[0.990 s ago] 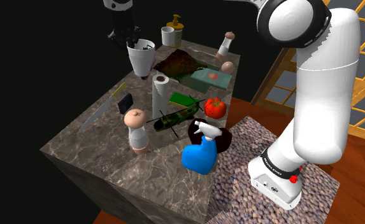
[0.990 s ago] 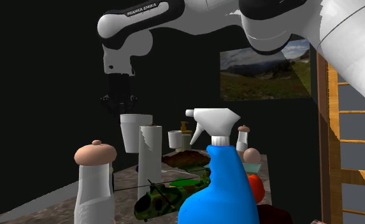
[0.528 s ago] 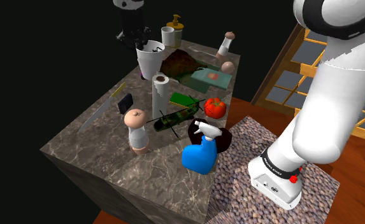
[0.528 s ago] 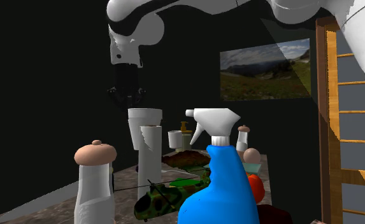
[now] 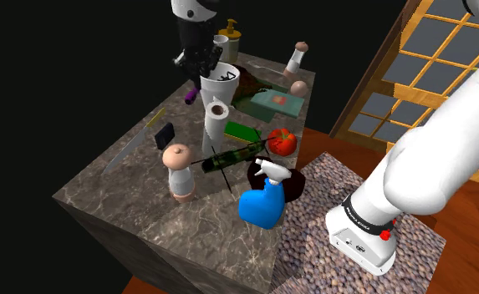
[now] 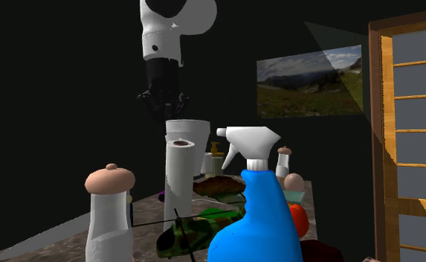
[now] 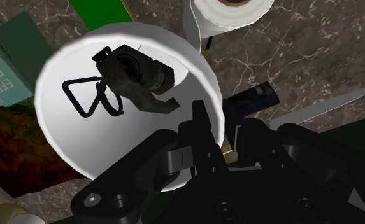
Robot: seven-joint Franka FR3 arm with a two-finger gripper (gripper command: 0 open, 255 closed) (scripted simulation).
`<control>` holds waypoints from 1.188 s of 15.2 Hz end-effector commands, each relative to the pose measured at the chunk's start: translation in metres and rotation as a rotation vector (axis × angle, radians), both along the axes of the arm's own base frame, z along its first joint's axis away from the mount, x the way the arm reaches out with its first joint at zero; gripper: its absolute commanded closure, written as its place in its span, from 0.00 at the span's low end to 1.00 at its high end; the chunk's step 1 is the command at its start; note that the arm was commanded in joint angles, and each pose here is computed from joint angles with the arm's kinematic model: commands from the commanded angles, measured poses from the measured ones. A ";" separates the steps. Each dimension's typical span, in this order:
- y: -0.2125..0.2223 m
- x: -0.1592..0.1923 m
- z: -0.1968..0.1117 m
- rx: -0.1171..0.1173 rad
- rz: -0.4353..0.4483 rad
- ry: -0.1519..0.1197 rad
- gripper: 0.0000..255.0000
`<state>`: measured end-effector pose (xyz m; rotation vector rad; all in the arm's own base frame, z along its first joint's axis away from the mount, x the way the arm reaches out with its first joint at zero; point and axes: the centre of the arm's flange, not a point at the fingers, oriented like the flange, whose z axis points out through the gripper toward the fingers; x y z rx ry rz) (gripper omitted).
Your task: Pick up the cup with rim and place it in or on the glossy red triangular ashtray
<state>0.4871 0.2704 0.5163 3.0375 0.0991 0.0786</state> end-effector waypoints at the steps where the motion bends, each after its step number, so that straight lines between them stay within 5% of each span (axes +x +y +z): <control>1: -0.004 -0.030 0.004 0.000 -0.001 0.002 1.00; 18: -0.022 -0.252 0.030 0.000 -0.001 0.002 1.00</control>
